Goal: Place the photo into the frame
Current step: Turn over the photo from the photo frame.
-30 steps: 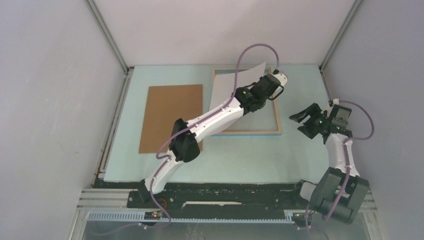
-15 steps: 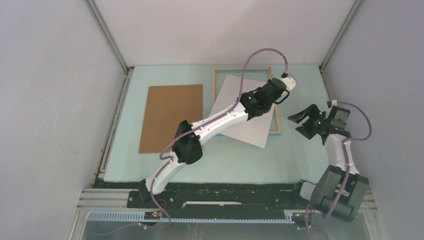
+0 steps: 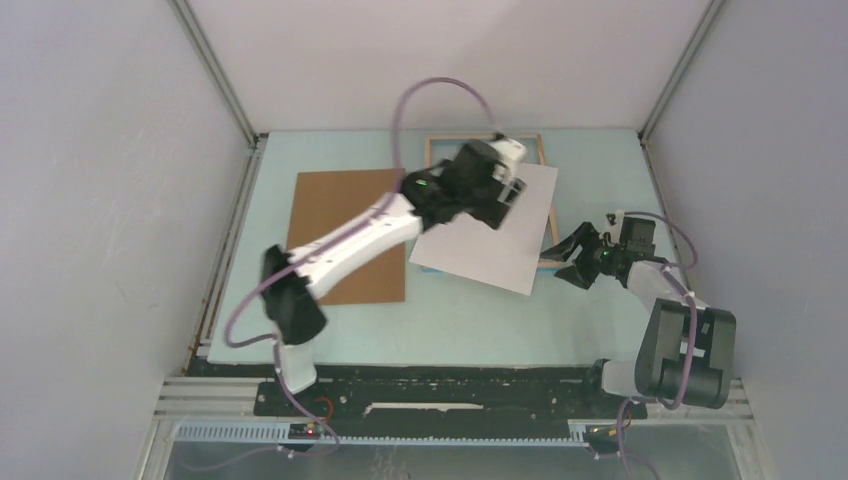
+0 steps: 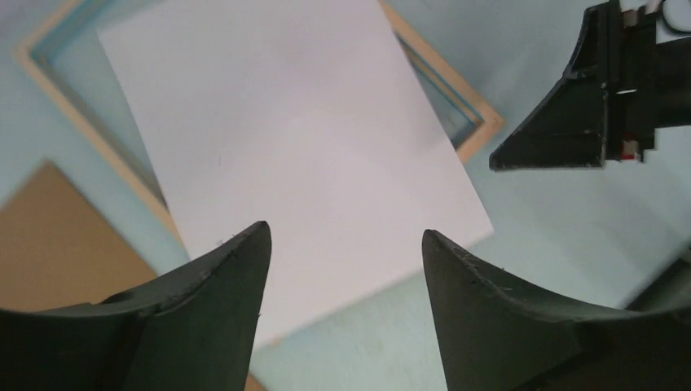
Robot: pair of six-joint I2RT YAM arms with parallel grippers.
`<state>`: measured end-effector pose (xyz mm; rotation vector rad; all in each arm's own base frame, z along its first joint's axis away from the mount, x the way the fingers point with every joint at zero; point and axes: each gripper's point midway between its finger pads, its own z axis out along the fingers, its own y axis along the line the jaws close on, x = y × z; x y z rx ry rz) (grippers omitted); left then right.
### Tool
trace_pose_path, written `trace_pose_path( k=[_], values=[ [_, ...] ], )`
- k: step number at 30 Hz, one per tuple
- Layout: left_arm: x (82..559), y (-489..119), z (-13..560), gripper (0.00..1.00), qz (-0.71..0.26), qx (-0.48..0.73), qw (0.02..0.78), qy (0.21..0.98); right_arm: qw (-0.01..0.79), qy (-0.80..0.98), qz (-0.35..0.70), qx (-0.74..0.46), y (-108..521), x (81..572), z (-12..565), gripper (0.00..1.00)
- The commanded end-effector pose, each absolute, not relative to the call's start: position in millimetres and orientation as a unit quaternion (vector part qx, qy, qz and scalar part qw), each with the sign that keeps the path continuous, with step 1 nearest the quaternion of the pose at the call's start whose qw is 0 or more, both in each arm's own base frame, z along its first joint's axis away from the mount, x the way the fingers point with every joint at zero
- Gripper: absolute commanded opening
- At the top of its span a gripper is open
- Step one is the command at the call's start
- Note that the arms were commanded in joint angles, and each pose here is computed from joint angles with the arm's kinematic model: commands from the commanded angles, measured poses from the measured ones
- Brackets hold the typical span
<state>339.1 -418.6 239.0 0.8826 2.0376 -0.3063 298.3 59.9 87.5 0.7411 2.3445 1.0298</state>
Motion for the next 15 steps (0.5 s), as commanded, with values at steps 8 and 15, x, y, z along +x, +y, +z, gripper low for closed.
trace_pose_path(
  k=[8,15],
  values=[
    [341.4,-274.0,214.2,0.85,-0.408,0.047,0.321,0.853,0.172,0.851,0.428,0.25,97.9,280.3,47.6,0.65],
    [367.5,-241.5,171.4,0.85,-0.451,-0.064,0.296,0.839,0.16,0.856,0.434,0.232,115.6,276.8,35.2,0.55]
  ],
)
